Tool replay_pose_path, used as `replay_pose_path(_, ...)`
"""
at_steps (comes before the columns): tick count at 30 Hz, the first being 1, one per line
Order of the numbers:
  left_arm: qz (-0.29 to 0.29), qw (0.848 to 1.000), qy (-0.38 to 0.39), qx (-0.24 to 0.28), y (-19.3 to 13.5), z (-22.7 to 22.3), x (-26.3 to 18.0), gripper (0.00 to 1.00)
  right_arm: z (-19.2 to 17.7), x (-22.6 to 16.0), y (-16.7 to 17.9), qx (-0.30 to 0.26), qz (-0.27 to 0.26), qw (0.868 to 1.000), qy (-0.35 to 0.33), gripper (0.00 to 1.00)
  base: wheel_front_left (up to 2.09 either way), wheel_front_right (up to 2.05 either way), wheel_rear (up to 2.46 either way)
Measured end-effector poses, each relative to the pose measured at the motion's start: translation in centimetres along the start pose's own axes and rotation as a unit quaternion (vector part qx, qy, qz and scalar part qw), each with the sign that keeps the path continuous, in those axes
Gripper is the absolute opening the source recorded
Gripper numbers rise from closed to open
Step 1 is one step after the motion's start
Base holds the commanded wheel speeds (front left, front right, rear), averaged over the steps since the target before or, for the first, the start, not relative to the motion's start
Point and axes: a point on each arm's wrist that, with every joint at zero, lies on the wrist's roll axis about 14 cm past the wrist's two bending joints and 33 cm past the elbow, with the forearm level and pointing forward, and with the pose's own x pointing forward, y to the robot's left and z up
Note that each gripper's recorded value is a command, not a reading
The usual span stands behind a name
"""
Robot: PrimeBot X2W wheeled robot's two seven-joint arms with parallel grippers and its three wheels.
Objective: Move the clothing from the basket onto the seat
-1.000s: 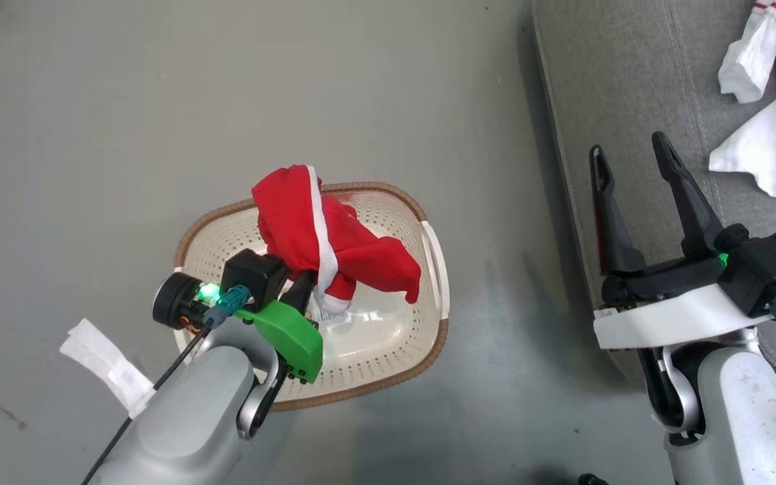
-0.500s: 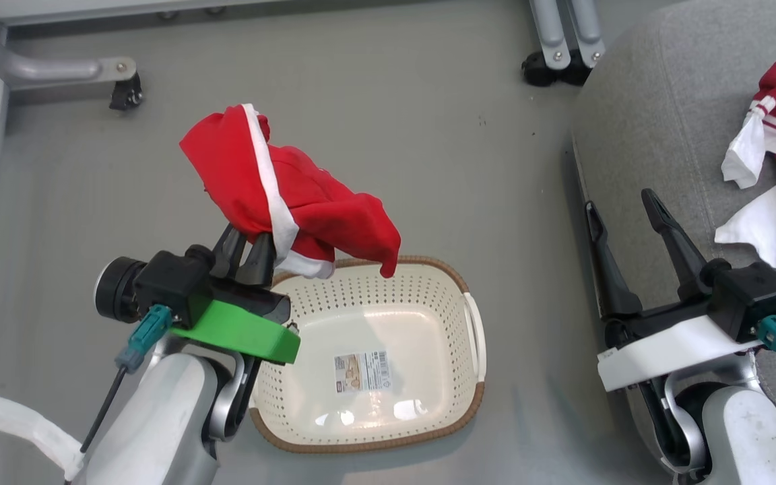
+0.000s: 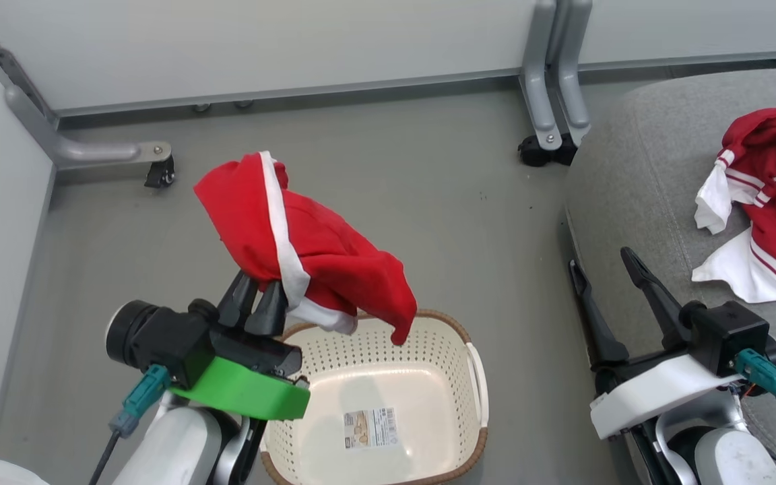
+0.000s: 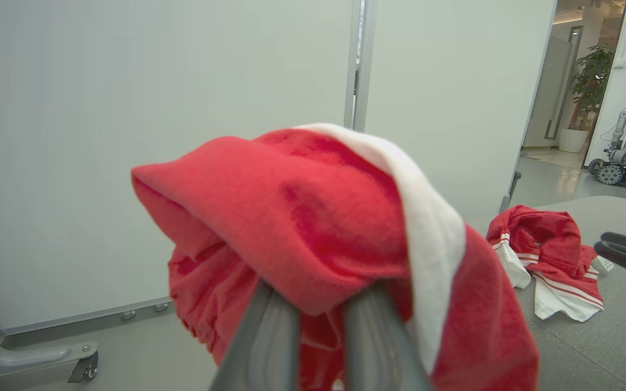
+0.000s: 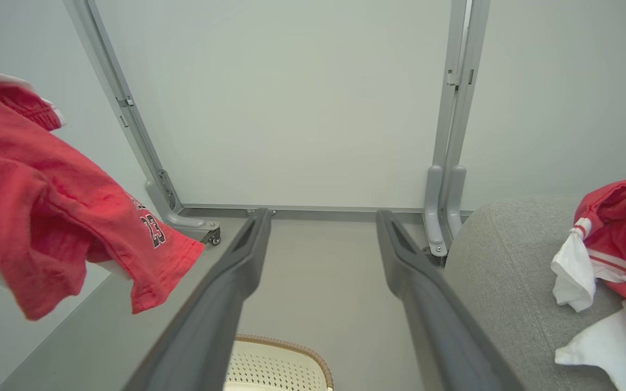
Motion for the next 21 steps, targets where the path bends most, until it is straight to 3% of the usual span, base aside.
replay_pose_path(21,-0.021,1.000,-0.022,0.001,-3.1,2.9,-3.0,0.00,1.6,-3.1,1.1,0.005,0.004,1.000,-0.013,1.00,0.00,0.00,0.00)
